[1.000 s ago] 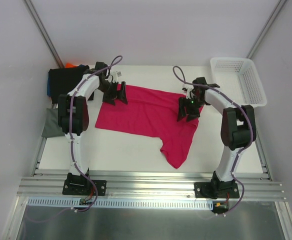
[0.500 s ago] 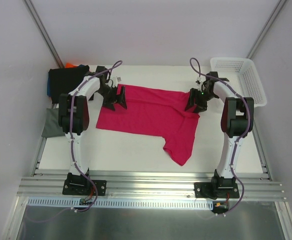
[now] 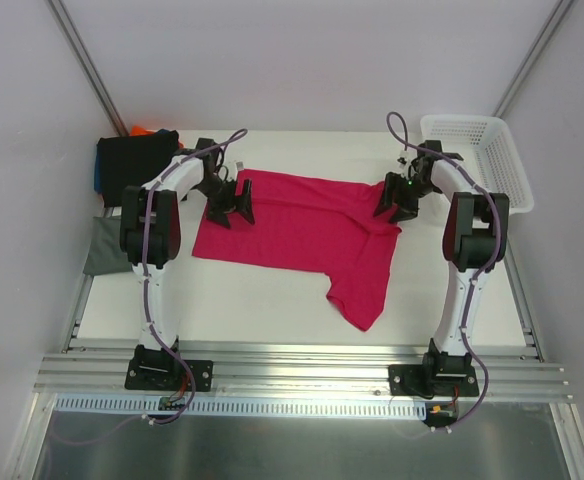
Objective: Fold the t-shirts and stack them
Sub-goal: Fold the tshirt
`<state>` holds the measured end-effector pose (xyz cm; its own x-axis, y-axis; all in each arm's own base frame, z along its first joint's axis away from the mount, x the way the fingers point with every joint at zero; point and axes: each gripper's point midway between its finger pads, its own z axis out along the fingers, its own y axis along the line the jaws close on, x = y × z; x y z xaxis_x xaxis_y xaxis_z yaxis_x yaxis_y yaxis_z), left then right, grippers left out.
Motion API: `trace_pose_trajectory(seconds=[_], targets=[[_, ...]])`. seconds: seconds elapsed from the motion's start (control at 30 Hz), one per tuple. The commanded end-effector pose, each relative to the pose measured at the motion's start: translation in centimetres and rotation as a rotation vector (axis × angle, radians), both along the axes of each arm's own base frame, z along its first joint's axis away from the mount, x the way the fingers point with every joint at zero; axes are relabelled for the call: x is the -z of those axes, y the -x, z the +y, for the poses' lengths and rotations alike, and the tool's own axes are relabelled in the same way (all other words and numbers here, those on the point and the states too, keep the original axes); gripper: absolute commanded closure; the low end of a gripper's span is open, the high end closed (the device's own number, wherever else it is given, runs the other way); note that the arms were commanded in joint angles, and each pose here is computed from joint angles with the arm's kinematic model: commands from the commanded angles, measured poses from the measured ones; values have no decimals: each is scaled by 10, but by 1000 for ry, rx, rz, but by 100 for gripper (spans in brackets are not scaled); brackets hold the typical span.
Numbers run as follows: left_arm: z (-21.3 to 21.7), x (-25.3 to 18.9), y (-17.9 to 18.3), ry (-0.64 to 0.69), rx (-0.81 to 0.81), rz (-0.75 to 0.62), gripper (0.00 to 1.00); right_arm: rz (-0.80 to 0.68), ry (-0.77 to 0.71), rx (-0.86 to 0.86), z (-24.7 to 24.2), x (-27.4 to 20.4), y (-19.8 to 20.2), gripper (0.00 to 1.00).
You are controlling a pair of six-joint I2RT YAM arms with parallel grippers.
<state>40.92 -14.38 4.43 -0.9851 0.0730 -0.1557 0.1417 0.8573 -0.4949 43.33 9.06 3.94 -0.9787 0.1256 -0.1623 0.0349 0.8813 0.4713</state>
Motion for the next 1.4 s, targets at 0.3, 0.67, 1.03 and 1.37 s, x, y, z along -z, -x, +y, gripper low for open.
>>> trace_pose_trajectory(seconds=[0.3,0.67,1.03,1.37], targets=[[3,-7,11,-34,-6,12,16,-31,96,27,-39,-5,-10,40],[1,-12,31,-48,2,25,16,-83,123,29,-45,2,-40,39],[2,-22,33,-49,2,-3,17,-127,169,14,-52,1,-54,40],[-8,-54,-2,-5,-3,-113,17,-107,172,13,-37,-65,30,39]])
